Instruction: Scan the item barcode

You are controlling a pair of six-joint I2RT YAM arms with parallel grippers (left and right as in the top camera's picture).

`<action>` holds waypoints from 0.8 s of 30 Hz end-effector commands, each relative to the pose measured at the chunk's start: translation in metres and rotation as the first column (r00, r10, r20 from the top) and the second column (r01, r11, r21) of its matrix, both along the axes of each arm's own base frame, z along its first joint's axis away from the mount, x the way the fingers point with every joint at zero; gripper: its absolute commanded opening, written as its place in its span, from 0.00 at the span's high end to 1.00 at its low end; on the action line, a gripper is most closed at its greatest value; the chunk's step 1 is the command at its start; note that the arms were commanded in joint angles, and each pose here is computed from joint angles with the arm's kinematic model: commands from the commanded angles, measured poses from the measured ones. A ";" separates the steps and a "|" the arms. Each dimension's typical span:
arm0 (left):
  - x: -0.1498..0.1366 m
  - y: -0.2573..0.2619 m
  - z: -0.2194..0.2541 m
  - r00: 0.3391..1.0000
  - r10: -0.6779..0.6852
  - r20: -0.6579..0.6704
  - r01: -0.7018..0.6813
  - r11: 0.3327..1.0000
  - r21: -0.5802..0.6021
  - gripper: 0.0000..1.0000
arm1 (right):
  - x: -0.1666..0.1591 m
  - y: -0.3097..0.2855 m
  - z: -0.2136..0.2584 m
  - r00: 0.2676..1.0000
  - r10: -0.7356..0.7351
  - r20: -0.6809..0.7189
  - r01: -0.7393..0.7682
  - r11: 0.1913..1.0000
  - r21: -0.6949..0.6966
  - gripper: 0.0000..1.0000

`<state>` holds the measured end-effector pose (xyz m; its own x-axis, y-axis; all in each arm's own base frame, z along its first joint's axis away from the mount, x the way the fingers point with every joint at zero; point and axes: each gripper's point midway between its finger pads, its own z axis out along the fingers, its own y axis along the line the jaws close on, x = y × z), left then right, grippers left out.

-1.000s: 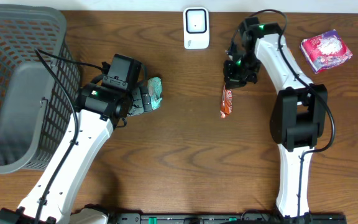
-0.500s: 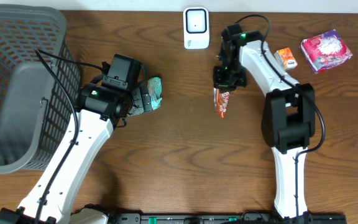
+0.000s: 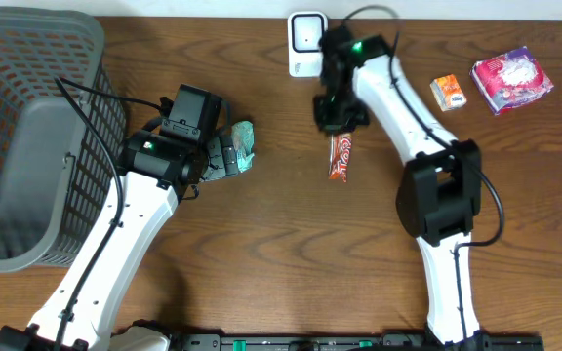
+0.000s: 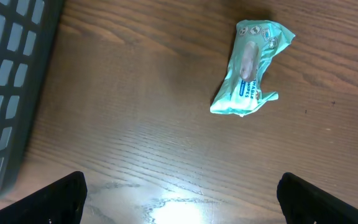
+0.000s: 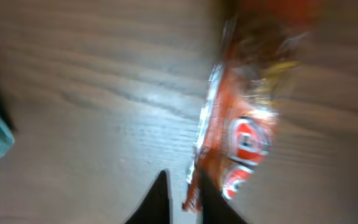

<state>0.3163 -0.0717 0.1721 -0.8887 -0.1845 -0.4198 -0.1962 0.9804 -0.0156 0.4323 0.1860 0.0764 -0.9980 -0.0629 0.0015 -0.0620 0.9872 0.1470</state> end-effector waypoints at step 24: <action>0.001 0.002 0.003 1.000 0.018 0.008 -0.018 1.000 0.005 0.02 | 0.025 -0.100 -0.020 0.989 -0.142 0.028 0.144 0.984 -0.101 0.01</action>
